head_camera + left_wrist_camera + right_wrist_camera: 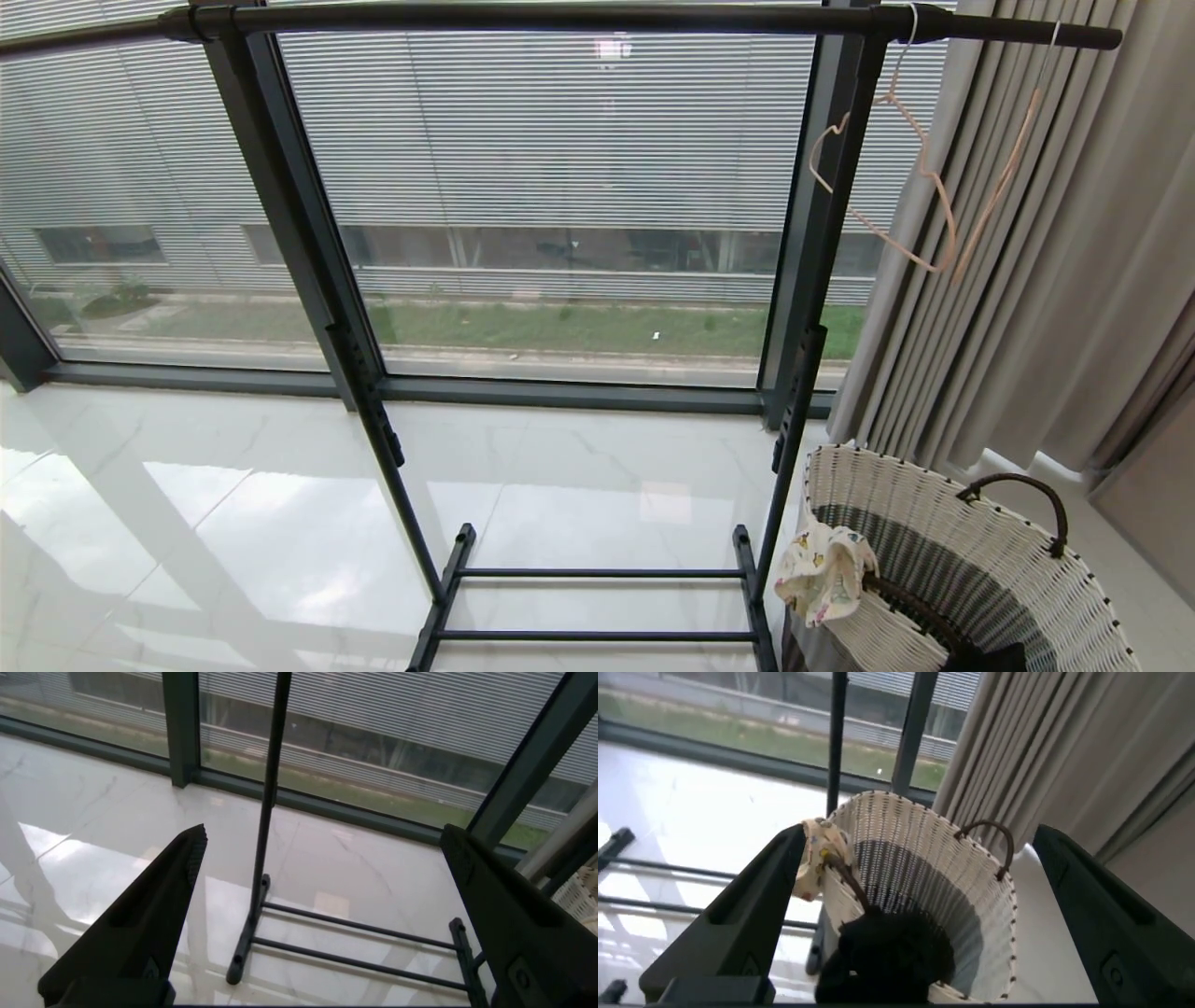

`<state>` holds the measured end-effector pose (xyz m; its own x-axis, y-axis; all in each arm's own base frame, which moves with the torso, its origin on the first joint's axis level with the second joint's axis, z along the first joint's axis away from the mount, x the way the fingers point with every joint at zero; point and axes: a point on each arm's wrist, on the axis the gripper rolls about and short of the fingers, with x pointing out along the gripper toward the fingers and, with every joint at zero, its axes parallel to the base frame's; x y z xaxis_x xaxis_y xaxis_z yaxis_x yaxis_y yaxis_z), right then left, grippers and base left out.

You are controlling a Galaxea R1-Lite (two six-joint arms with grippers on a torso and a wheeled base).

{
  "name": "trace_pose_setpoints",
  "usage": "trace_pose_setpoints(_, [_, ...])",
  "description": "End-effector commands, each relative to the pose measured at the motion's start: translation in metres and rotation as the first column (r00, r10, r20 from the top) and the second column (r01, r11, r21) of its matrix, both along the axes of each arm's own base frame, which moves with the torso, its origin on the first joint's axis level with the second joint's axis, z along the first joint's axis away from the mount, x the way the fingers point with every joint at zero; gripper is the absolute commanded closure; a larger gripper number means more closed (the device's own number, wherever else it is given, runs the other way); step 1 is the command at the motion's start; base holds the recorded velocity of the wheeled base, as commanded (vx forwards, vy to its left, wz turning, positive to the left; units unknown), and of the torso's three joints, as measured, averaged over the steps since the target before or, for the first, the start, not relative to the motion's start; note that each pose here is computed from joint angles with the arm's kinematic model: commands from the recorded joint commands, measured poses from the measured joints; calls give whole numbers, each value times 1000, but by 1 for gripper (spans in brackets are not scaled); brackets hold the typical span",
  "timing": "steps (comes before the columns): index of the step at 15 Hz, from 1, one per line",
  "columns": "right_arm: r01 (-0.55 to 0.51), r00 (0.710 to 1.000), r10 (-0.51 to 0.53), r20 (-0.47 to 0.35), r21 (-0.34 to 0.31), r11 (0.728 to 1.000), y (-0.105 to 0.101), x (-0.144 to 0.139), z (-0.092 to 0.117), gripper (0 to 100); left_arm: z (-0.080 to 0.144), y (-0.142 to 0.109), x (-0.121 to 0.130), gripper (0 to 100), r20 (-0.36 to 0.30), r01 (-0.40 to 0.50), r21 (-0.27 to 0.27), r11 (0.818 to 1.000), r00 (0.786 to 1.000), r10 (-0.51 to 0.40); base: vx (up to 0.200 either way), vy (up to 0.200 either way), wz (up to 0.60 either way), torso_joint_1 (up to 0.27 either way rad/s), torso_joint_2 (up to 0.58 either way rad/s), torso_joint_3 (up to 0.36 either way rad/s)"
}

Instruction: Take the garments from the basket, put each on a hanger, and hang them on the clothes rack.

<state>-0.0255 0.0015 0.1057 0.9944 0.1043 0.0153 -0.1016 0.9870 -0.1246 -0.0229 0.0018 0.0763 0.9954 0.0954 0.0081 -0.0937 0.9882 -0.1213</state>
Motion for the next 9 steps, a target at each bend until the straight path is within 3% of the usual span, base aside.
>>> trace_pose_setpoints(1, [-40, 990, 26, -136, -102, 994, 0, 17, 29, 0, 0, 0, 0, 0, 0, -1, 0, 1000, 1000, 1, 0, 0, 0, 0, 0, 0])
trace_pose_setpoints(2, [-105, 947, 25, -321, -234, 967, 1, 39, 25, 0, 0, 0, 0, 0, 1, -1, 0, 1000, 1000, 1, 0, 0, 0, 0, 0, 0])
trace_pose_setpoints(3, [-209, 868, 15, -497, -338, 918, 2, 66, 20, 0, 0, 0, 0, 0, 1, 0, 0, 1000, 1000, 0, 0, 0, 0, 0, 0, 0])
trace_pose_setpoints(4, [-281, 810, 9, -586, -375, 884, 2, 85, 17, 0, 0, 0, 0, 0, 1, -1, 0, 1000, 1000, 1, 0, 0, 0, 0, 0, 0])
trace_pose_setpoints(6, [-381, 698, -38, -715, -417, 825, 2, 122, 4, 0, 0, 0, 0, 0, 1, -1, 0, 1000, 1000, 1, 0, 0, 0, 0, 0, 0])
trace_pose_setpoints(7, [-430, 637, -38, -770, -396, 811, 3, 137, -8, 0, 0, 0, 0, 0, 1, -1, 0, 1000, 1000, 1, 0, 0, 0, 0, 0, 0])
trace_pose_setpoints(9, [-471, 558, -38, -829, -354, 808, 5, 168, -35, 0, 0, 0, 0, 0, 0, 0, 0, 1000, 1000, 0, 0, 0, 0, 0, 0, 0])
